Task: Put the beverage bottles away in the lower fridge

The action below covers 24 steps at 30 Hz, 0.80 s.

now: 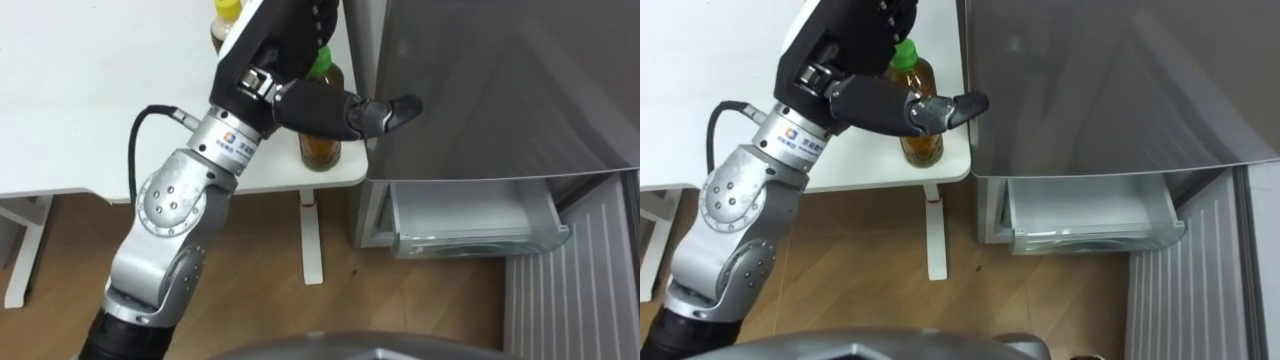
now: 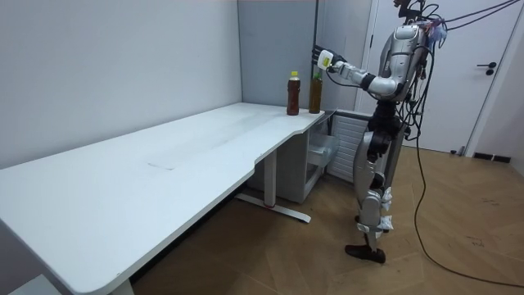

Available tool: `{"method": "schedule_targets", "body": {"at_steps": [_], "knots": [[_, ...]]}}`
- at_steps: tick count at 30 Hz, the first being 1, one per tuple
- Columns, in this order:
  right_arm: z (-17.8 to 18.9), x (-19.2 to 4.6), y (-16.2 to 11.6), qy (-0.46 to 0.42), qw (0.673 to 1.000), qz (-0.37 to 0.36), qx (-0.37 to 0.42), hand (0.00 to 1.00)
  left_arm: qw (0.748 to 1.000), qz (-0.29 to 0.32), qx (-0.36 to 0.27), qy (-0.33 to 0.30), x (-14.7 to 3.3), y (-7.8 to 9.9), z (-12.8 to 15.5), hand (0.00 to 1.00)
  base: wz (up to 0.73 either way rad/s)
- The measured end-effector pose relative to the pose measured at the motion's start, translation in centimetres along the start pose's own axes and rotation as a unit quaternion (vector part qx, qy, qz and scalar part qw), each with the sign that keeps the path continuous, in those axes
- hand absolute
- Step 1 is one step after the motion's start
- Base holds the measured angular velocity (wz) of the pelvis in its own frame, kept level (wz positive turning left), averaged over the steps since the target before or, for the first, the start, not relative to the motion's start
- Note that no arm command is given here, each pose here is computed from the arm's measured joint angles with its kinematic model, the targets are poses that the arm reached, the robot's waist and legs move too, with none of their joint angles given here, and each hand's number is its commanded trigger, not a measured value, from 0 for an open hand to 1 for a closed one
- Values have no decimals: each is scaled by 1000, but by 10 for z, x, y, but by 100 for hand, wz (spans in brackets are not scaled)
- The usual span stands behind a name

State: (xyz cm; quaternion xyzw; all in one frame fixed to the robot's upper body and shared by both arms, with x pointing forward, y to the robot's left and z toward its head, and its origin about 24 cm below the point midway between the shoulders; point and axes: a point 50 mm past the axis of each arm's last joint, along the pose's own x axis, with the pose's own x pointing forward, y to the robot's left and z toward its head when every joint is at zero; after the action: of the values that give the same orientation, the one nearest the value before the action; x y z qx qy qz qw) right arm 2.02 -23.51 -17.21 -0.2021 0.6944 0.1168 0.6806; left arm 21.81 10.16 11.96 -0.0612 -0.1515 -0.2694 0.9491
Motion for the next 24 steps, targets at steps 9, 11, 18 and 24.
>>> {"method": "schedule_targets", "body": {"at_steps": [9,11,18,24], "knots": [[0,0,1,0,1000,1,-1,0,1000,8,-5,12,-6,1,-4,0,0],[0,0,1,0,1000,1,-1,0,1000,8,-5,12,-6,1,-4,0,0],[0,0,2,-3,1000,7,-2,0,1000,16,-2,10,-6,4,-3,0,0],[1,0,2,-6,1000,12,-2,0,1000,30,4,7,-7,9,-1,0,0]]}}
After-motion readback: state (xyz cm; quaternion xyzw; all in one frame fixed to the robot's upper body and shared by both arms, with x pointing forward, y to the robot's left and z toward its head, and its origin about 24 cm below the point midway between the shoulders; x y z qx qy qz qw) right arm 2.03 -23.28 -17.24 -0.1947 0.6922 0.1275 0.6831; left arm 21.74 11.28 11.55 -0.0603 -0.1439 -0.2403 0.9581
